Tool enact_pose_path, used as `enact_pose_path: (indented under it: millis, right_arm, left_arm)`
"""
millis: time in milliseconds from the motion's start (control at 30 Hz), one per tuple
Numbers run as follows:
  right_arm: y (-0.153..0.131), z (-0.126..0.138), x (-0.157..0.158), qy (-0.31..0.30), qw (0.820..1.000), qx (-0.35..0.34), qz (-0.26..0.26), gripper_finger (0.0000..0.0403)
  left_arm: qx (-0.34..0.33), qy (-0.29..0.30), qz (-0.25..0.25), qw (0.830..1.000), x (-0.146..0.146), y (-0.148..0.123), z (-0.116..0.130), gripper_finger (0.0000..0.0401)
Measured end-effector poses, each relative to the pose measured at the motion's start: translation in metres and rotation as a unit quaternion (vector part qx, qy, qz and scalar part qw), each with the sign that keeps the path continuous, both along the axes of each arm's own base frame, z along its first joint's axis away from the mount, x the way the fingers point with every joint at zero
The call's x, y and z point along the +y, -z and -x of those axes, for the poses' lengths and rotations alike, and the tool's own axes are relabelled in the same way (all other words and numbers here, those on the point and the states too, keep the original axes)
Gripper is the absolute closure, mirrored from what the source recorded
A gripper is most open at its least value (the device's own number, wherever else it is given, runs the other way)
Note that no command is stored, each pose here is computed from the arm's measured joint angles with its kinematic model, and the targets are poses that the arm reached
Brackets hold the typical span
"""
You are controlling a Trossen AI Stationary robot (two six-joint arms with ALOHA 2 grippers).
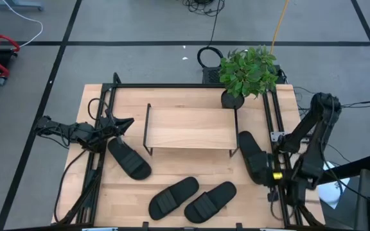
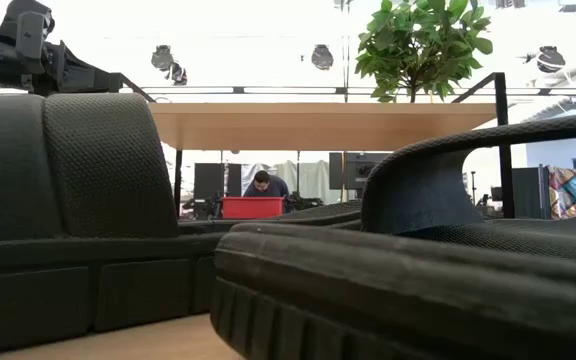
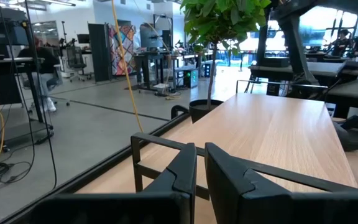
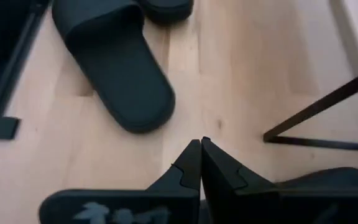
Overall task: Pick and place slides into the shelf
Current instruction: Put the black slide on the shelf
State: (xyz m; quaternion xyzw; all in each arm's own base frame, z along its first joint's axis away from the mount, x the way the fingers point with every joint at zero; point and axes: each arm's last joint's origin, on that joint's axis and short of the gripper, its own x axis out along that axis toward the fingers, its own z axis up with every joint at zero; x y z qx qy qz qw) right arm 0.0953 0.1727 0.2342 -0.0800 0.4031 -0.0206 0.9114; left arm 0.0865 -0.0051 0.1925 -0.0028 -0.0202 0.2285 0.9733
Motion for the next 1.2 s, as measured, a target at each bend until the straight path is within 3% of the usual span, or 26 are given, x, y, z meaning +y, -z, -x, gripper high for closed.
enact_pose_path:
  millis: [133, 233, 267, 333, 433, 633, 867, 1000, 1200]
  right_arm:
    - [0.003, -0.001, 0.014, 0.075, 0.992, 0.045, 0.095, 0.0403]
    - [0.013, 0.002, 0.019, 0.175, 0.958, 0.125, 0.19, 0.0403]
    - [0.02, 0.002, 0.024, 0.207, 0.945, 0.149, 0.203, 0.0403]
    - [0.034, 0.001, 0.031, 0.204, 0.937, 0.194, 0.207, 0.0403]
    - [0.041, -0.002, 0.035, 0.251, 0.923, 0.189, 0.223, 0.0403]
    - [0.039, -0.004, 0.041, 0.271, 0.938, 0.13, 0.172, 0.0403]
    - [0.037, -0.008, 0.042, 0.257, 0.947, 0.134, 0.142, 0.0385]
    - [0.039, -0.01, 0.045, 0.224, 0.953, 0.146, 0.142, 0.0336]
    - [0.039, -0.01, 0.045, 0.217, 0.952, 0.154, 0.151, 0.0226]
  left_arm:
    - [0.0, -0.001, 0.0, 1.0, 0.0, 0.0, 0.0, 0.0366]
    - [0.002, -0.001, -0.005, 1.0, 0.0, 0.0, 0.0, 0.0366]
    - [0.004, -0.002, -0.007, 1.0, 0.0, 0.0, 0.0, 0.0366]
    - [0.006, -0.002, -0.013, 1.0, 0.0, 0.0, 0.0, 0.0366]
    - [0.006, -0.005, -0.013, 1.0, 0.0, 0.0, 0.0, 0.0366]
    - [0.004, -0.011, -0.023, 1.0, 0.001, -0.002, 0.0, 0.0366]
    - [0.004, -0.012, -0.03, 0.999, 0.001, -0.002, 0.0, 0.0366]
    - [0.005, -0.012, -0.03, 0.999, 0.001, -0.002, 0.0, 0.0366]
    - [0.007, -0.012, -0.031, 0.999, 0.001, -0.002, 0.0, 0.0366]
